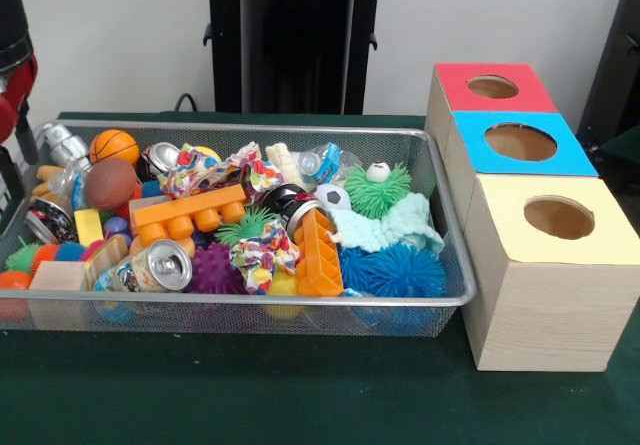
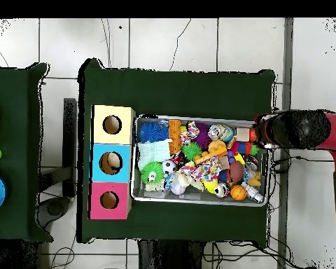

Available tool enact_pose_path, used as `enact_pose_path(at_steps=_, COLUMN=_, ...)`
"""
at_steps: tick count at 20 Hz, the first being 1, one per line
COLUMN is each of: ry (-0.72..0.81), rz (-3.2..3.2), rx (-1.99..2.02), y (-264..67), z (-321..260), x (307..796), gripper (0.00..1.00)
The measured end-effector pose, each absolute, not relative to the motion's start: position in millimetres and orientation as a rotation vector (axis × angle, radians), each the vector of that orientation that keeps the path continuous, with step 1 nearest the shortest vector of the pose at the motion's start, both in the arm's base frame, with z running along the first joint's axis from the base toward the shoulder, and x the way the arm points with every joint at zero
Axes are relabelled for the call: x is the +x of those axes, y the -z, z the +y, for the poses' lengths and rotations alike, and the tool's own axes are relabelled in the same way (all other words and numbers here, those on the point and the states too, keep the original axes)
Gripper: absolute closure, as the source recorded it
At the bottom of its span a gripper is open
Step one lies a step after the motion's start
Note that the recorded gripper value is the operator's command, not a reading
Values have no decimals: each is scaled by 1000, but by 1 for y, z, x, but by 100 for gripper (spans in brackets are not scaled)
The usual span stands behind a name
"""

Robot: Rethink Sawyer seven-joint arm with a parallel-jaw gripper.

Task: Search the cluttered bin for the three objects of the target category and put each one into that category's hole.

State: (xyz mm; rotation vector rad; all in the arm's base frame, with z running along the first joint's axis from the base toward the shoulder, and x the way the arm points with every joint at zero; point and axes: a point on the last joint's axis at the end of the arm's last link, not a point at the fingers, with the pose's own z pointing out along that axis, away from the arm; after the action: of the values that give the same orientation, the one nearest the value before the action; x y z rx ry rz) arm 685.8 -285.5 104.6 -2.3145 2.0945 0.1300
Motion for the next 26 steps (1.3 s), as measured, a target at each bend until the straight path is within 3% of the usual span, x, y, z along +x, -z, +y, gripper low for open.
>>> enact_pose_path(at_steps=12, ry=-227, rz=2085, rx=-2574, y=-65, z=-288, x=649, gripper=0)
enact_pose_path(at_steps=26, ry=-355, rz=2165, rx=-2646, y=-43, z=-296, x=616, gripper=0)
